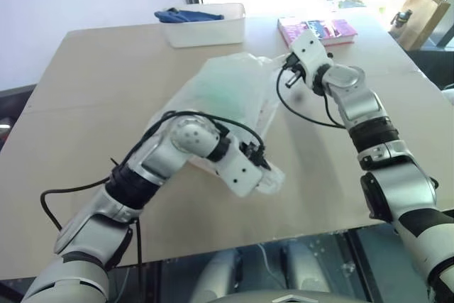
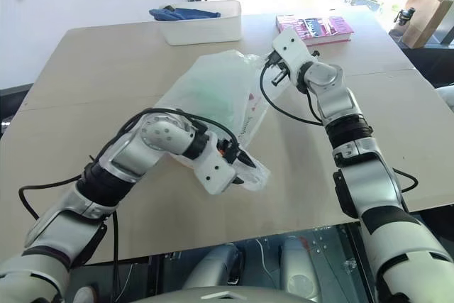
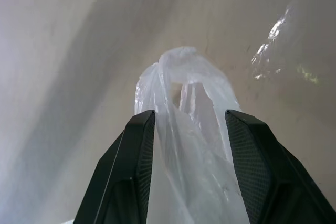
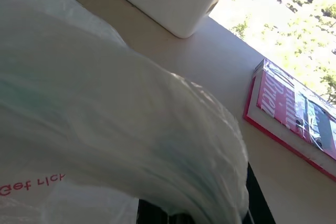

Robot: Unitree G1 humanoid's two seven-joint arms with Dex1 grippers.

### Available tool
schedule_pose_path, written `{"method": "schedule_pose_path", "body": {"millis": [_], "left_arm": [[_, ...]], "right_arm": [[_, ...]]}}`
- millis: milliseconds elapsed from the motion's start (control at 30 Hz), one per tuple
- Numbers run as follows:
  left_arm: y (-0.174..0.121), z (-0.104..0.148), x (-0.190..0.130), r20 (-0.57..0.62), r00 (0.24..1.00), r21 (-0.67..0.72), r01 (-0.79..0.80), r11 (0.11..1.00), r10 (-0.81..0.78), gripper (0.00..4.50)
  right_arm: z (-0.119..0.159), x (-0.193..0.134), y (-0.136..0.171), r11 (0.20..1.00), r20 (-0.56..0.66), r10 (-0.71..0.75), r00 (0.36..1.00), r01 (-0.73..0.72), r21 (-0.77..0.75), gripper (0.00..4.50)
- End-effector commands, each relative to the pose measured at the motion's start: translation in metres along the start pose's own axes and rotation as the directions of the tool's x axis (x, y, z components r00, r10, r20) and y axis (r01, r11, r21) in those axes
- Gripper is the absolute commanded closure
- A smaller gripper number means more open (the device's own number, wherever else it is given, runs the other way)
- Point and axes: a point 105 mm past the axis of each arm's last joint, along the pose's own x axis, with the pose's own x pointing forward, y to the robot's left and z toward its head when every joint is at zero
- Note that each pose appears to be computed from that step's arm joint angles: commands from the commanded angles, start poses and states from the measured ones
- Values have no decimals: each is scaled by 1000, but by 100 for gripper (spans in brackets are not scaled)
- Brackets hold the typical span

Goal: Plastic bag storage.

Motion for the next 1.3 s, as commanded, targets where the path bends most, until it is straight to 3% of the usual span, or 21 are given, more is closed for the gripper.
{"method": "schedule_pose_path", "body": {"millis": [33, 133, 167, 233, 333, 467, 567, 633, 700, 767, 900, 933, 1000, 1100, 1300], "left_arm": [[10, -9, 2, -40, 996, 33, -73, 997, 74, 231], [13, -15, 2, -62, 994, 40, -89, 995, 91, 231], [14, -15, 3, -58, 993, 43, -98, 994, 101, 255], [13, -16, 4, -49, 994, 44, -98, 994, 101, 308], [20, -12, 5, -9, 986, 30, -167, 986, 167, 448], [43, 1, -19, 122, 915, -74, -377, 923, 384, 448], [66, 11, -66, 215, 758, -266, -561, 784, 616, 448], [85, 8, -109, 187, 591, -416, -676, 608, 785, 448], [97, -6, -152, 75, 428, -518, -755, 402, 901, 448], [108, -29, -205, -82, 198, -565, -816, 118, 977, 448], [110, -69, -307, -280, -197, -536, -780, -323, 940, 448], [108, -74, -323, -305, -252, -534, -754, -384, 919, 448], [104, -86, -358, -353, -347, -529, -692, -491, 869, 448], [104, -94, -387, -389, -424, -536, -618, -575, 818, 448], [120, -95, -393, -378, -413, -569, -602, -560, 828, 448]], "right_arm": [[23, 0, -6, 999, 63, -17, 998, 19, -32, 450], [24, 1, -6, 999, 64, -14, 998, 16, -33, 450], [24, 1, -6, 999, 65, -15, 998, 17, -33, 450], [25, 1, -8, 999, 65, -16, 998, 19, -33, 450], [26, 1, -10, 999, 67, -22, 998, 24, -34, 450], [27, -1, -14, 999, 72, -36, 997, 36, -10, 450], [32, -5, -24, 997, 90, -57, 994, 52, 59, 450], [44, -10, -39, 988, 122, -89, 988, 73, 133, 450], [55, -13, -49, 978, 152, -111, 982, 80, 193, 450], [75, -18, -62, 956, 204, -130, 970, 68, 287, 450], [128, -36, -101, 875, 324, -217, 921, 36, 483, 450], [137, -41, -108, 859, 341, -237, 910, 31, 512, 450], [165, -56, -126, 809, 403, -280, 871, -11, 587, 450], [196, -77, -143, 780, 469, -319, 824, -53, 623, 450], [218, -110, -168, 783, 500, -384, 776, -14, 622, 450]]}}
